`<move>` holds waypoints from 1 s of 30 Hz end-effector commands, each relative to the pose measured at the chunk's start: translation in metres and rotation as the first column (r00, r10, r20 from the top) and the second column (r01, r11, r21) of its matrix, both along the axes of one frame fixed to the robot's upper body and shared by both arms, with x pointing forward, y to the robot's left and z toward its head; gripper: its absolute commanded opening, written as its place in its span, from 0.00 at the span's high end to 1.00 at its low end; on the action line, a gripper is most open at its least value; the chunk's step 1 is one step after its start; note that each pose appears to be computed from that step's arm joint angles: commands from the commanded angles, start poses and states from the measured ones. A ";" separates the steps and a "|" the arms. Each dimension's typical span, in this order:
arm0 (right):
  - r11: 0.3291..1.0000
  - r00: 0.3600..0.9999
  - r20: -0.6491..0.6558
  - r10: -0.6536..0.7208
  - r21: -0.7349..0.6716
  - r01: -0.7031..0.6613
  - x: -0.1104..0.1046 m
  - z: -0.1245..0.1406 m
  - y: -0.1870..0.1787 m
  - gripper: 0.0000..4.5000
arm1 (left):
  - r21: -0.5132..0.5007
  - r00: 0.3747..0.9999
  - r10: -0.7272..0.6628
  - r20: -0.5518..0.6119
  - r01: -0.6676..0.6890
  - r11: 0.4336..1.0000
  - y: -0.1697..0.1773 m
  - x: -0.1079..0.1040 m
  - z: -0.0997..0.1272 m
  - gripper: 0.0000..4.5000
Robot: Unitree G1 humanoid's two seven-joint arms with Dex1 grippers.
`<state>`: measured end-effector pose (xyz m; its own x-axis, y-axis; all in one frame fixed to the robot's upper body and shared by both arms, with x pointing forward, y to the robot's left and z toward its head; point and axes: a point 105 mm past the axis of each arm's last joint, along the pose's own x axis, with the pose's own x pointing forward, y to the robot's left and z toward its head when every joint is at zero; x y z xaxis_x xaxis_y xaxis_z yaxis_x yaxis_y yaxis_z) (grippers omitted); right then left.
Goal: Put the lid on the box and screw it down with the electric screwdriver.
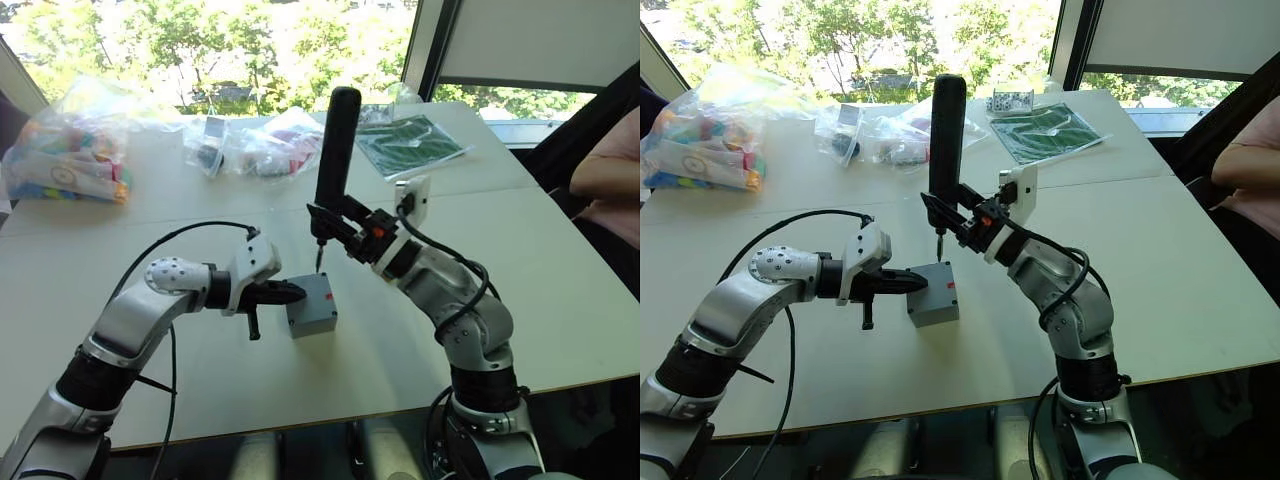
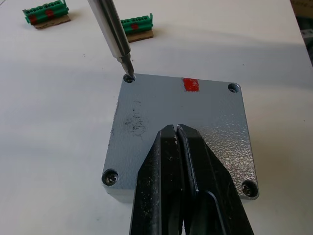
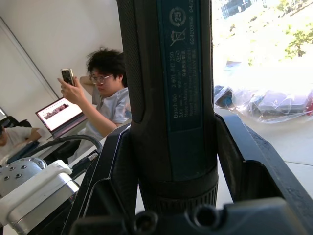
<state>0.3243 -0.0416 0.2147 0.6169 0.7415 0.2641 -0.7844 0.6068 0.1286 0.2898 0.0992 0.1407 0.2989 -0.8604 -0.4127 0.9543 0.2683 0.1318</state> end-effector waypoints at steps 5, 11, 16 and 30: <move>1.000 0.997 0.080 -0.005 -0.008 0.005 -0.003 0.007 0.000 0.59 | 0.016 1.000 0.012 -0.012 -0.011 1.000 0.004 -0.001 -0.006 1.00; 0.999 0.997 0.081 -0.017 -0.034 0.020 -0.002 0.000 -0.001 0.59 | 0.015 1.000 0.010 -0.012 -0.009 1.000 0.003 -0.002 -0.007 1.00; 0.997 0.996 0.087 -0.013 -0.071 0.019 -0.003 -0.009 0.000 0.59 | 0.016 1.000 0.009 -0.011 -0.009 1.000 0.003 -0.002 -0.007 1.00; 0.981 0.999 0.023 -0.046 -0.190 0.049 -0.005 -0.052 -0.008 0.59 | 0.031 1.000 0.002 -0.015 -0.002 1.000 0.003 -0.005 -0.012 1.00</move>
<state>0.3168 -0.0474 0.1906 0.6195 0.7480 0.2384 -0.7659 0.6425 -0.0256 0.2877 0.1017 0.1347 0.3042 -0.8534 -0.4233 0.9526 0.2723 0.1358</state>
